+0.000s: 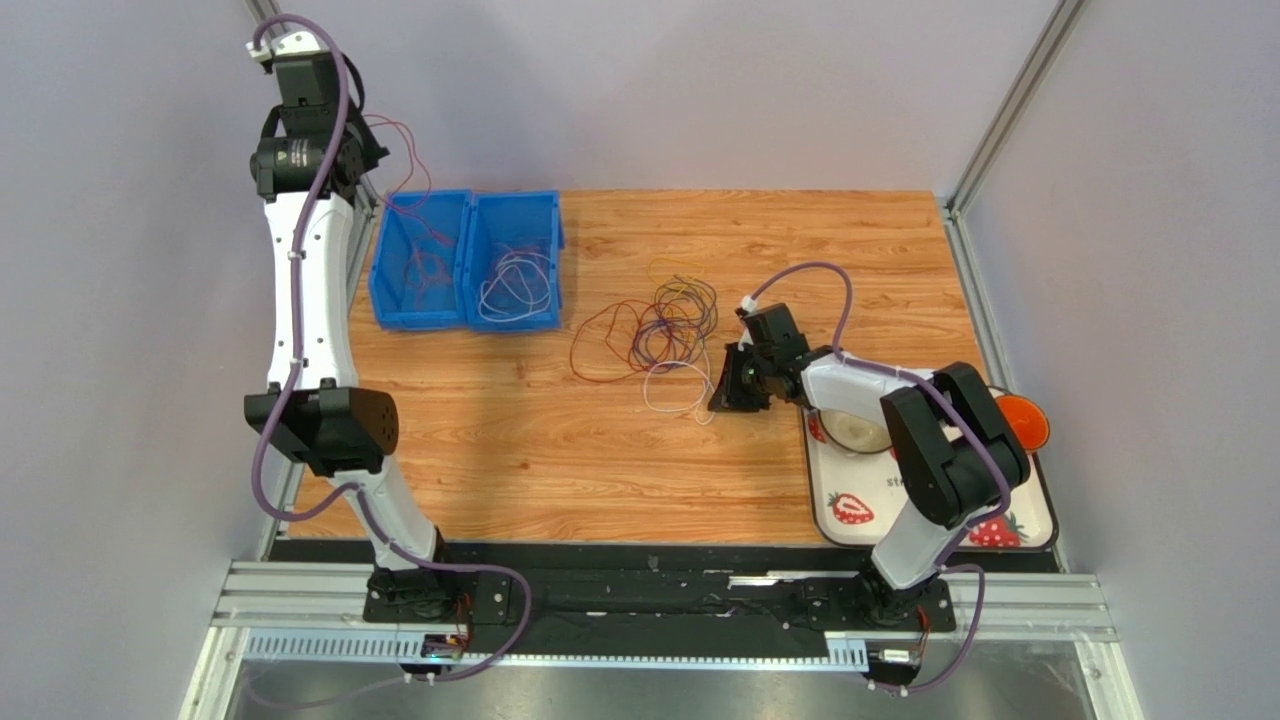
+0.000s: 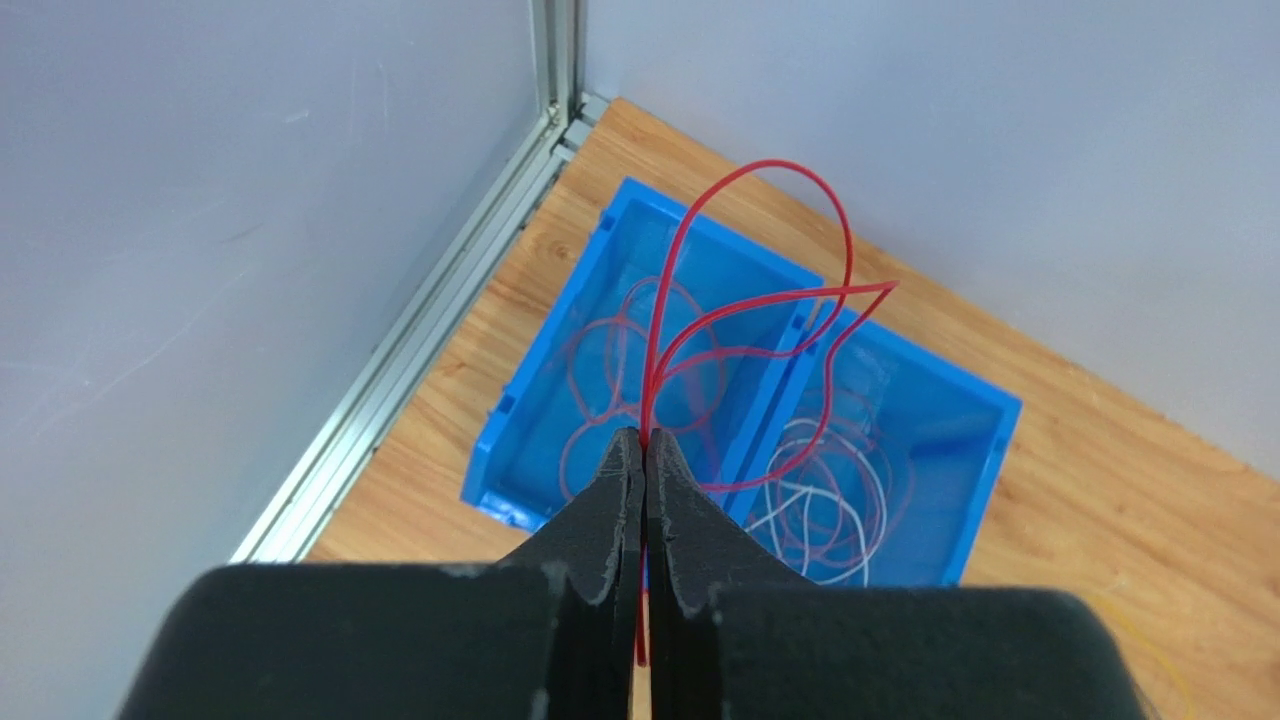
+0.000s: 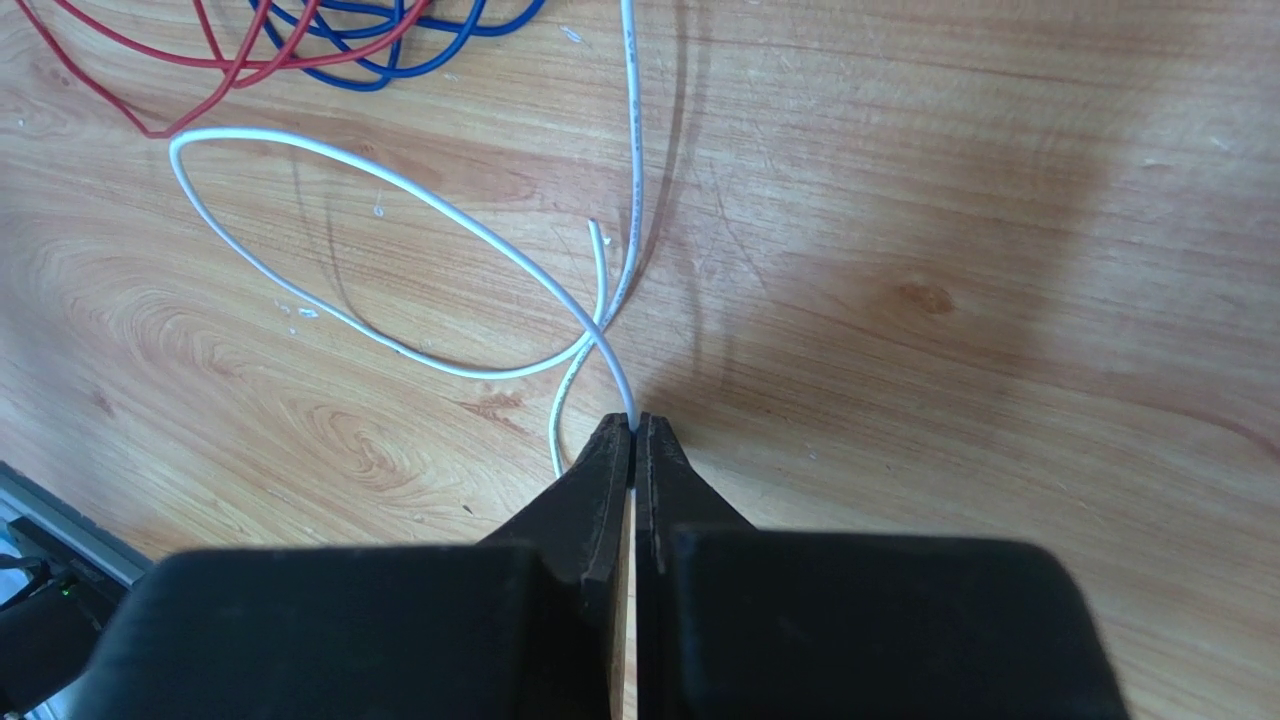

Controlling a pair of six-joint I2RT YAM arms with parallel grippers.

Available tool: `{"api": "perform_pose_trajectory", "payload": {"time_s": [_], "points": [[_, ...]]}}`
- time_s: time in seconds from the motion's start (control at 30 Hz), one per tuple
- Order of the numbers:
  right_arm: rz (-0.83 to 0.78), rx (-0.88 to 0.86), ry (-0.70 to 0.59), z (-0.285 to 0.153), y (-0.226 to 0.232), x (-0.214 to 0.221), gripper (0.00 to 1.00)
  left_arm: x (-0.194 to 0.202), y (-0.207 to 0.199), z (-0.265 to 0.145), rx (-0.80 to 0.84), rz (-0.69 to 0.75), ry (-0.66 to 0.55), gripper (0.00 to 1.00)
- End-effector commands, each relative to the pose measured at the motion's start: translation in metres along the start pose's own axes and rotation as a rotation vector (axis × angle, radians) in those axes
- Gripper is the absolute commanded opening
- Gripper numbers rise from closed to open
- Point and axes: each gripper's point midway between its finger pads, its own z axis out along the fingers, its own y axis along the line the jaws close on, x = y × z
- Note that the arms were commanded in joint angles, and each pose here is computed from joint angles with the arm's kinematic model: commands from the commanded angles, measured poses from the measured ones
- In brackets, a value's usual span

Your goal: Untangle the cables

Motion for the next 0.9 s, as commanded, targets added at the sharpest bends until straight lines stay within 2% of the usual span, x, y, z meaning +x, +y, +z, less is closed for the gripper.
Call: {"api": "perform_pose_trajectory", "payload": {"time_s": [0.0,0.27,0.47,0.7,0.87], "points": [[-0.032,-0.012,0.004,0.009,0.001,0.000,0.00,-0.036,0.003,0.019,0.053,-0.167,-0.095,0.00],[-0.037,-0.021,0.012,0.010,0.002,0.002,0.00,-0.014,0.002,0.068,0.018,-0.140,-0.065,0.00],[-0.033,-0.020,0.013,0.011,0.002,0.001,0.00,0.028,0.007,0.097,-0.006,-0.125,-0.001,0.00],[-0.033,-0.024,0.015,0.011,0.003,0.001,0.00,0.093,0.010,0.134,-0.037,-0.106,0.146,0.00],[-0.033,-0.023,0.014,0.011,0.002,0.001,0.00,0.118,0.008,0.146,-0.028,-0.109,0.201,0.00]]}}
